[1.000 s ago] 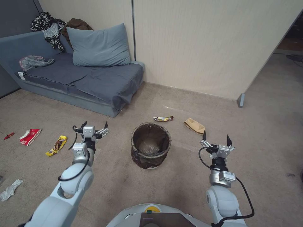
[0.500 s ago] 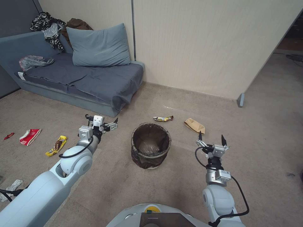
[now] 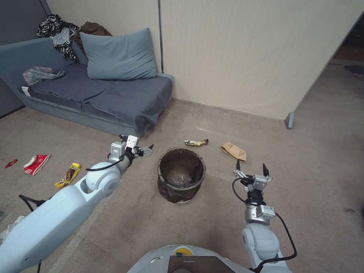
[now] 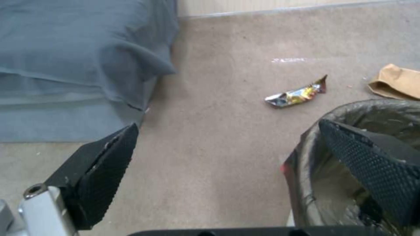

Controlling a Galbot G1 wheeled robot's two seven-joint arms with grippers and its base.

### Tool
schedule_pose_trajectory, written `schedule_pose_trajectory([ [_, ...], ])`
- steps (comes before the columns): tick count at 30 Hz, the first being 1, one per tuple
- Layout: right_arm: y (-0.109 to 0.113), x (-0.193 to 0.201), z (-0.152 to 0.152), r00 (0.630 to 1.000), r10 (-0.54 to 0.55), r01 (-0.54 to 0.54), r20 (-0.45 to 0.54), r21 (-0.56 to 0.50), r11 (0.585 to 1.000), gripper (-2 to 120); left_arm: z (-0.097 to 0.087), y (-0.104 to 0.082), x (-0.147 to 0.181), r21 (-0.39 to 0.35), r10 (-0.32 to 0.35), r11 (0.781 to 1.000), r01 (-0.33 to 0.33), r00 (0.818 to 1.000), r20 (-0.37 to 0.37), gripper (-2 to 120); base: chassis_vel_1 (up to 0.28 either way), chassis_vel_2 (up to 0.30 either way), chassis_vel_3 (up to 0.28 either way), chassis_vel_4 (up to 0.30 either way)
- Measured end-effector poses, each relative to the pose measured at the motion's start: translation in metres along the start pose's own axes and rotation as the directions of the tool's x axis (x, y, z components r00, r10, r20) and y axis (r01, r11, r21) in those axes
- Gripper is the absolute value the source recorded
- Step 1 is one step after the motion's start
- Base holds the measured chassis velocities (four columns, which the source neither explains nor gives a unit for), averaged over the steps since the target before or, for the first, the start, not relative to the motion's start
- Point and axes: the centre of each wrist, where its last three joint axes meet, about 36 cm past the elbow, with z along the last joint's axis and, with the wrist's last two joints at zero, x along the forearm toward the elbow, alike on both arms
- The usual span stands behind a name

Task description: Pick up the trash bin, then pick up the garbage from the floor and place it into the trash bin.

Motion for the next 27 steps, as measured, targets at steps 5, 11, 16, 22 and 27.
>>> schedule_pose_trajectory([
  [5,0.0,0.0,0.001,1.0,0.001,-0.001,-0.001,0.001,1.0,100,-0.007,-0.006,-0.006,0.009,0.026,1.0,-0.026,0.999,-0.034,99,0.0,0.0,0.0,0.0],
  [11,0.001,-0.001,0.001,1.0,0.002,-0.002,0.0,-0.003,1.0,100,-0.02,-0.017,-0.014,0.003,0.071,0.998,-0.071,0.995,-0.075,100,0.0,0.0,0.0,0.0],
  [16,0.003,-0.001,0.002,1.0,0.002,-0.002,-0.001,-0.008,1.0,100,-0.024,-0.027,-0.024,-0.014,0.091,0.996,-0.093,0.99,-0.104,99,0.0,0.0,0.0,0.0],
  [22,0.004,-0.002,0.002,1.0,0.004,-0.004,0.001,-0.01,1.0,100,-0.022,-0.037,-0.033,-0.016,0.109,0.994,-0.112,0.985,-0.137,99,0.0,0.0,0.0,0.0],
  [27,0.005,-0.003,0.002,1.0,0.007,-0.007,0.003,-0.012,1.0,100,-0.023,-0.047,-0.042,0.008,0.13,0.991,-0.131,0.975,-0.182,98,0.0,0.0,0.0,0.0],
])
